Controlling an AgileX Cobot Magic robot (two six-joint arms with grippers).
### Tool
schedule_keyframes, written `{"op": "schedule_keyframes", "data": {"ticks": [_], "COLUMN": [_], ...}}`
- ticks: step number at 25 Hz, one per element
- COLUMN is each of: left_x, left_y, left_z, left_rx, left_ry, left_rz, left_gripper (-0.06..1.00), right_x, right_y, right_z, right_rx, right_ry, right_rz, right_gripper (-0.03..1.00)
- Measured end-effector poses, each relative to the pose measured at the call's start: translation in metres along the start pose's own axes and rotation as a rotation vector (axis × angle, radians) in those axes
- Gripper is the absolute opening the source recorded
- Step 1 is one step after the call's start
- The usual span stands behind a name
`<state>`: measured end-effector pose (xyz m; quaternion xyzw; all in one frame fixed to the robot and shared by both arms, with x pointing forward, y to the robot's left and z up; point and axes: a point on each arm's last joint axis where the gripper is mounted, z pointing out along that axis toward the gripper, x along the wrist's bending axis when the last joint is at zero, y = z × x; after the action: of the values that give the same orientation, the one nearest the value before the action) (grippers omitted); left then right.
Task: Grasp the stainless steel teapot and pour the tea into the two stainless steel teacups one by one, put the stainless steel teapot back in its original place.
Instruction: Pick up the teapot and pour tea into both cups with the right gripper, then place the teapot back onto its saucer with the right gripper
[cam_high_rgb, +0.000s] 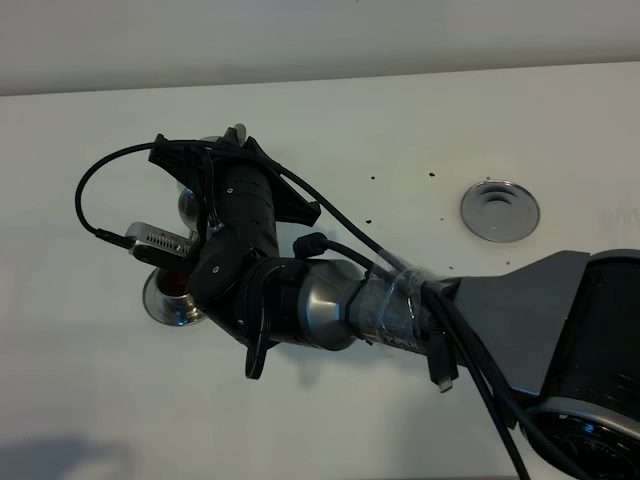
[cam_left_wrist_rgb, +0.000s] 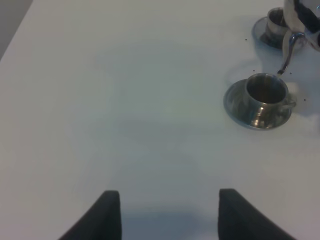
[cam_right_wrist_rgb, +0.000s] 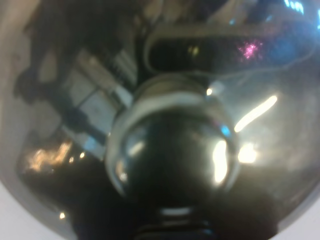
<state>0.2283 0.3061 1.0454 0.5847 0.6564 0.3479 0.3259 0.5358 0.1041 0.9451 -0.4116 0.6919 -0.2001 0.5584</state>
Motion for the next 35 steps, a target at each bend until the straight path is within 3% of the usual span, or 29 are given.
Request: {"op": "schedule_keyframes", "data": {"ticks": [4,12,16,20,23,28,35], "left_x": [0.0,0.0,0.0,0.0,0.0,0.0,0.0], "left_y": [0.0,0.0,0.0,0.0,0.0,0.0,0.0], "left_z": [0.0,0.0,0.0,0.0,0.0,0.0,0.0], "left_rx": [0.0,0.0,0.0,0.0,0.0,0.0,0.0], "left_ry": [0.0,0.0,0.0,0.0,0.0,0.0,0.0], "left_rz": [0.0,0.001,0.001,0.001,0.001,0.001,0.001], "left_gripper": [0.47,0.47,0.47,0.47,0.47,0.47,0.47], "right_x": [0.003,0.018,0.014,0.004,0.013,0.05,0.097], "right_y": [0.002,0.009,-0.002,-0.047,-0.091,-0.154,-0.199], "right_z": [0.0,-0.003,-0.01,-0.025,-0.025,-0.011,0.002], "right_rx": [-0.017,-0.065,-0.049,-0.019,0.013,0.086,0.113], "right_ry": [0.033,0.215,0.264,0.351,0.474,0.709,1.007], "right_rz": [0.039,0.288,0.496,0.777,0.995,1.33,1.694], "right_gripper": [0.18,0.18,0.18,0.18,0.18,0.18,0.18]}}
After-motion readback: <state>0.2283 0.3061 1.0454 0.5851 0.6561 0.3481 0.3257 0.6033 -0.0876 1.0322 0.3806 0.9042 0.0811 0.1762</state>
